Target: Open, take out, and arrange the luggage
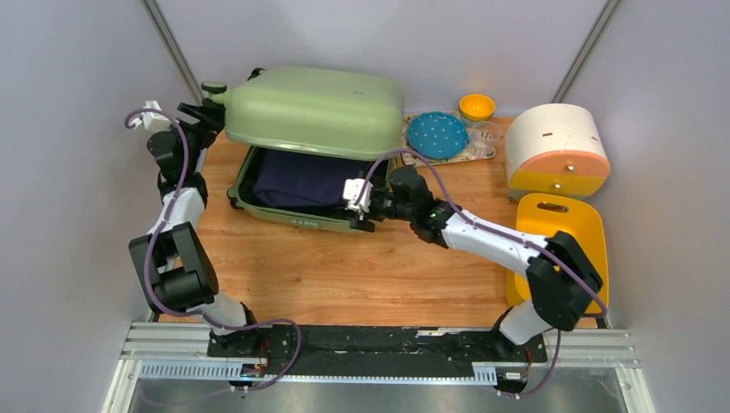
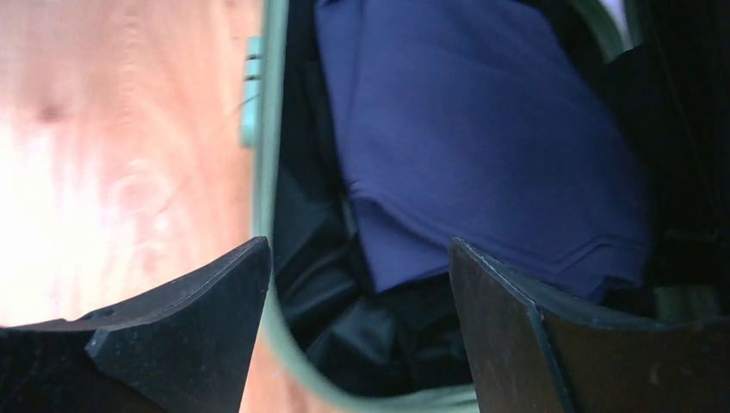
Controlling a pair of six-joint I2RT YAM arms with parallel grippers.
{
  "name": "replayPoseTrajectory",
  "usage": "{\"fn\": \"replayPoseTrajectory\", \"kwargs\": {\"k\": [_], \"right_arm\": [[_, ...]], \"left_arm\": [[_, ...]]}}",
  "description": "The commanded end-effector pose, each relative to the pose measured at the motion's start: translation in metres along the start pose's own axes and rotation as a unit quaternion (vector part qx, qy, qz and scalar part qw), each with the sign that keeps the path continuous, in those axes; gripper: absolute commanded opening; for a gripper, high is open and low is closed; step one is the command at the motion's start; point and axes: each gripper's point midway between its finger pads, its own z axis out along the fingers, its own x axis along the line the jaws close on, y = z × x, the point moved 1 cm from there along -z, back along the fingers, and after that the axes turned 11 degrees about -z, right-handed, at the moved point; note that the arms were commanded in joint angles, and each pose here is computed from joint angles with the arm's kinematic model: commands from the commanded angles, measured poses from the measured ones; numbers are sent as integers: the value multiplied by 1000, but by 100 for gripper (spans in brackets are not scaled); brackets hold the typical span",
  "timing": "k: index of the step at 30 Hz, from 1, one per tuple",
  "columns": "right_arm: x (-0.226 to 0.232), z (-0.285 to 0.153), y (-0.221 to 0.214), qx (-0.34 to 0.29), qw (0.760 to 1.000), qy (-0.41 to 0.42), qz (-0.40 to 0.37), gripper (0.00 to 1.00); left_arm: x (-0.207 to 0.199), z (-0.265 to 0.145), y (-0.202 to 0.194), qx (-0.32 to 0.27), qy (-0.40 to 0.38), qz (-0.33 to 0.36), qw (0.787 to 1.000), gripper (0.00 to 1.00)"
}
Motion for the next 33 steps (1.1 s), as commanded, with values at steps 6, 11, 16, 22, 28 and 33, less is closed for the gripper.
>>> {"fn": "replayPoseTrajectory", "kwargs": {"k": [6,11,16,22,28,33], "right_arm": [[-192,24,64,-36,923,-358,-135,85],[-254,13,74,-44,886,-441,-138,86],[-312,-8,65,-32,865,-483,-130,87],[-358,-11,32,-11,854,-503,-129,88],[-386,-12,14,-6,844,-517,-142,90],[-404,-24,-4,7,833,-529,-161,91]], "left_arm": [[-85,26,1,24,-113,61,991,92],[-71,3,-12,43,-87,87,992,92],[-21,-39,-47,104,-5,167,980,92],[27,-81,-90,197,13,268,943,91],[69,-79,-120,299,30,317,900,84],[93,-106,-144,371,52,362,854,80]]}}
